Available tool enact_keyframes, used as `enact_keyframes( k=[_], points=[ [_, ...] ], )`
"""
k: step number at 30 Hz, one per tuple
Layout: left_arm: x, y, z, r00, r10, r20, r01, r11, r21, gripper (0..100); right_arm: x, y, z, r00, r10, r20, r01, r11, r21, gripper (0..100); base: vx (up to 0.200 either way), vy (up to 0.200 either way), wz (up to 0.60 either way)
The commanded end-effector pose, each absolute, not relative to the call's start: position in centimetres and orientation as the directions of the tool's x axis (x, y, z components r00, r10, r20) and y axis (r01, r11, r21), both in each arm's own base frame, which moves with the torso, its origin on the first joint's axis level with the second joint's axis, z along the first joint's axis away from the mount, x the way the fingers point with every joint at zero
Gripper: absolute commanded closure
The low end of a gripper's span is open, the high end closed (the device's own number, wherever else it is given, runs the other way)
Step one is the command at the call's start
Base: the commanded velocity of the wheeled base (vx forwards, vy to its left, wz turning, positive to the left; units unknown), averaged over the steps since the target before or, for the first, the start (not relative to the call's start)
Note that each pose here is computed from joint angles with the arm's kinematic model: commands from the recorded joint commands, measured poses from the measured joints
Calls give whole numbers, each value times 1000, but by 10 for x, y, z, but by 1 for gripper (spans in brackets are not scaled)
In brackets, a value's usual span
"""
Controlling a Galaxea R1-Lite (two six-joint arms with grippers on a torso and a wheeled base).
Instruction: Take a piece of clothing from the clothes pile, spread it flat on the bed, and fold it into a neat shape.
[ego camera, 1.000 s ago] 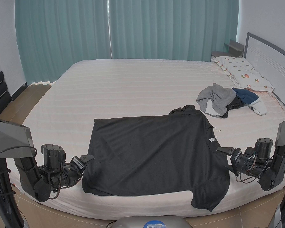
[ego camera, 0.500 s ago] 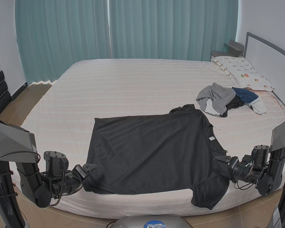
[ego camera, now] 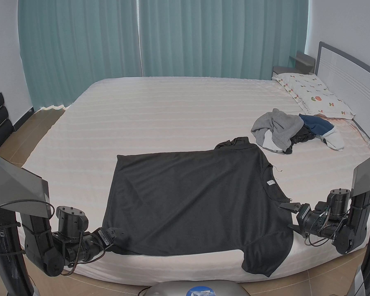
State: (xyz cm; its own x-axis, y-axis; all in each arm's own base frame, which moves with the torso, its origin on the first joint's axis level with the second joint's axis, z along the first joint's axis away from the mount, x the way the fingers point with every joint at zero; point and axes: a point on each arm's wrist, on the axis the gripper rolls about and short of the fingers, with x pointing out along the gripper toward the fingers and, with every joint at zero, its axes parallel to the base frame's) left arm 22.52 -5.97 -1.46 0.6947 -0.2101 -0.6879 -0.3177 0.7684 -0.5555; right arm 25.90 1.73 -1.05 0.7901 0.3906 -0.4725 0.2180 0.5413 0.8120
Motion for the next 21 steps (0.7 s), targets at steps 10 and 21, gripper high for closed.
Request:
enact_keyframes(
  k=[10,21],
  points=[
    [217,-62,-30,644,-169,-746,-337,813,-475,0,259,17,-11,791,391,-470,215,542,812,0,0,0,0],
    [218,-59,-36,646,-82,-759,-360,844,-398,100,255,17,-8,793,382,-474,194,579,792,0,0,0,0]
  ],
)
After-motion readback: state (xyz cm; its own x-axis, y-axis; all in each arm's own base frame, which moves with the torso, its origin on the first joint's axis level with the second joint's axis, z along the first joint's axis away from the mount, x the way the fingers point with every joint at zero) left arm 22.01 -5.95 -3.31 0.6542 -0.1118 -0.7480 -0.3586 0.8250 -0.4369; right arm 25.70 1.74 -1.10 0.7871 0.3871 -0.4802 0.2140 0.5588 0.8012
